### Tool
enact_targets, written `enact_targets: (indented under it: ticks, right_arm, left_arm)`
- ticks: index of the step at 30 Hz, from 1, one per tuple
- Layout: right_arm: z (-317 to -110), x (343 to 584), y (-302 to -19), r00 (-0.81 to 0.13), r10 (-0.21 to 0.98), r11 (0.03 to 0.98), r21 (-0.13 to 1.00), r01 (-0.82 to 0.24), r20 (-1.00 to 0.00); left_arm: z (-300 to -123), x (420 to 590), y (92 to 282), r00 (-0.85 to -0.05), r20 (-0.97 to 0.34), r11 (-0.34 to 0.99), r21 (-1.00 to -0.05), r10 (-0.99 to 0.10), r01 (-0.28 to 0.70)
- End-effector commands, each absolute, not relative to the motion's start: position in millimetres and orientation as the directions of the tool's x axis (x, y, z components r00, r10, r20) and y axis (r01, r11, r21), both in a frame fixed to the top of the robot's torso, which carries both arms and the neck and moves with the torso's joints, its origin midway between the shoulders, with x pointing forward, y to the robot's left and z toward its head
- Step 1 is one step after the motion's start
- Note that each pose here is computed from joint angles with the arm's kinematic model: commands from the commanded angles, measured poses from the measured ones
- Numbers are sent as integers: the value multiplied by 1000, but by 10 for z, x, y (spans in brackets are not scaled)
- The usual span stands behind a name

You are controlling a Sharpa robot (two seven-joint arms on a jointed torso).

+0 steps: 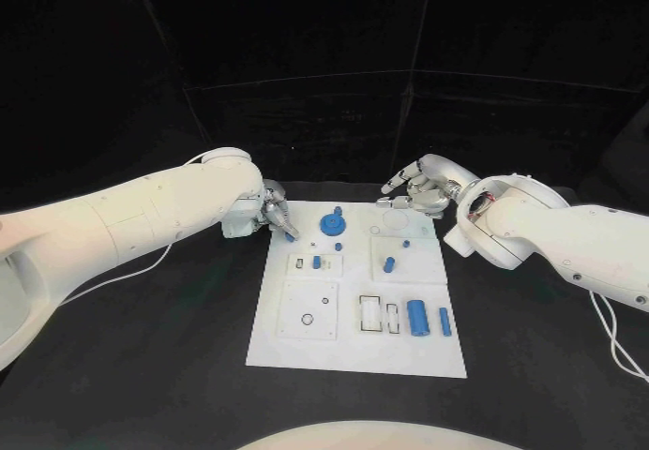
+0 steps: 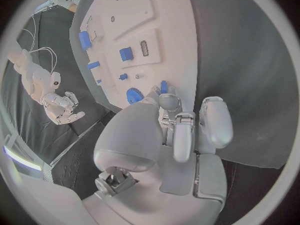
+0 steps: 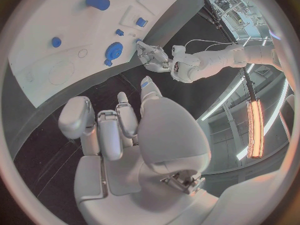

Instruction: Assemble the parts on the task board

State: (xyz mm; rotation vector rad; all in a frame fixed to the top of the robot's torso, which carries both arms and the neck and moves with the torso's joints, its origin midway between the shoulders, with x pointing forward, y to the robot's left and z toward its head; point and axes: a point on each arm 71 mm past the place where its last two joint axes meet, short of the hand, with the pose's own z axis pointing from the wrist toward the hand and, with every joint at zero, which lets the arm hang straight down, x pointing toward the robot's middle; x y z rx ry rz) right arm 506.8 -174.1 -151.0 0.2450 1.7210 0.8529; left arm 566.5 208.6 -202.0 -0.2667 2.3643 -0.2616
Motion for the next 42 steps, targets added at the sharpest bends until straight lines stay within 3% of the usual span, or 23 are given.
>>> enact_targets:
  ticks: [1,17,29,42]
  right_arm:
    - [-1500,5070,-1742,-339,562,713,650,-264,-754]
    - [-1509,5082,-1758,-343,558,717,647,-260,-756]
    - [-1516,5093,-1760,-345,556,718,646,-259,-756]
    - [-1519,5097,-1760,-346,556,718,646,-258,-756]
  left_arm:
    - [-1983,5633,2097,-681,-638,925,-343,-358,-164]
    - [-1958,5331,2083,-647,-624,878,-451,-437,-159]
    - [-2100,5146,2043,-627,-689,913,-398,-363,-91]
    - [-2142,5081,1964,-635,-712,933,-356,-299,-40]
